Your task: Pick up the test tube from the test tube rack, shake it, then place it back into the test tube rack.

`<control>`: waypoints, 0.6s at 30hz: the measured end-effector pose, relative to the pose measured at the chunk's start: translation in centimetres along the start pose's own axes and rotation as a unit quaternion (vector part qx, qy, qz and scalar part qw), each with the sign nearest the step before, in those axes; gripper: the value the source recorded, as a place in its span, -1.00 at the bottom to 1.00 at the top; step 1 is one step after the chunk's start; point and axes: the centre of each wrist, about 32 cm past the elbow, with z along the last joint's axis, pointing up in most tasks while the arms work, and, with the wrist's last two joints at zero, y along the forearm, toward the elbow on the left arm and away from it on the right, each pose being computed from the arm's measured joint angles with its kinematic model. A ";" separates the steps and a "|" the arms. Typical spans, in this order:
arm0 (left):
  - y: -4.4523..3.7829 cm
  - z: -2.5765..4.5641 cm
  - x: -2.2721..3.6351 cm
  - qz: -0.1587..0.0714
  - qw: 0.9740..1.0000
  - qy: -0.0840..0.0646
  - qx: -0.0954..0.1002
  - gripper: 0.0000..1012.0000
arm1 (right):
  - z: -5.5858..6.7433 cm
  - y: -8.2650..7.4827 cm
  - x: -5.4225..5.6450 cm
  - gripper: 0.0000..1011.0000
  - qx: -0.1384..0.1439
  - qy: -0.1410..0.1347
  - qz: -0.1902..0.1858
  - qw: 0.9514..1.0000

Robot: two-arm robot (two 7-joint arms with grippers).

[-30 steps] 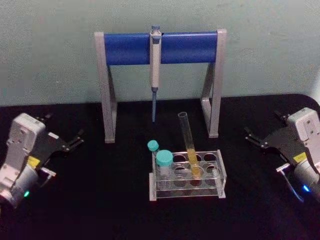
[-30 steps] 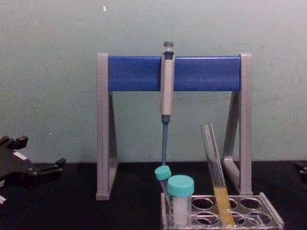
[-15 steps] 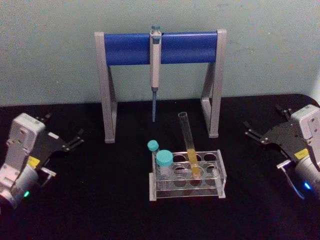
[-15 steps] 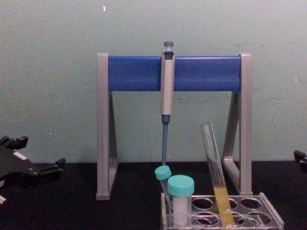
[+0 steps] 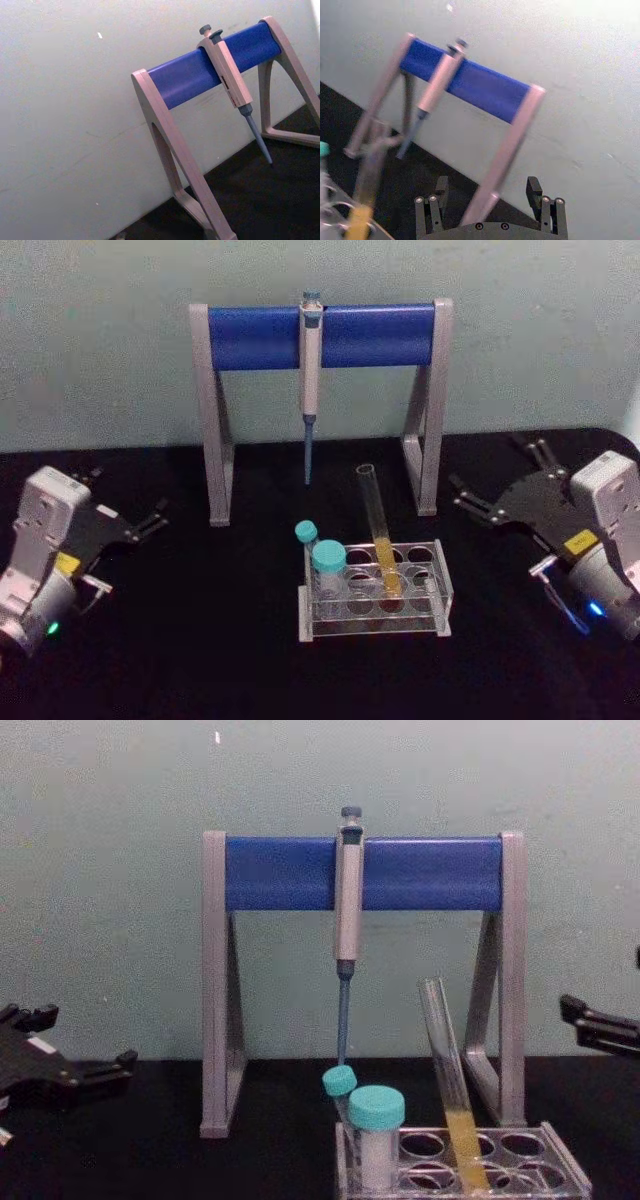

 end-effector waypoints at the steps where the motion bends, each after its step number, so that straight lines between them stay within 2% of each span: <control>1: 0.00 0.00 0.00 0.000 1.000 0.000 0.000 0.98 | 0.1 0.1 -0.1 0.98 0.004 0.001 0.006 1.000; 11: 0.00 0.00 0.00 0.000 1.000 0.000 0.000 0.98 | 0.7 0.8 -0.8 0.98 0.037 0.020 0.078 0.996; 18: 0.00 0.00 0.00 0.000 1.000 0.000 0.000 0.98 | 0.7 1.6 -1.3 0.98 0.050 0.042 0.126 0.990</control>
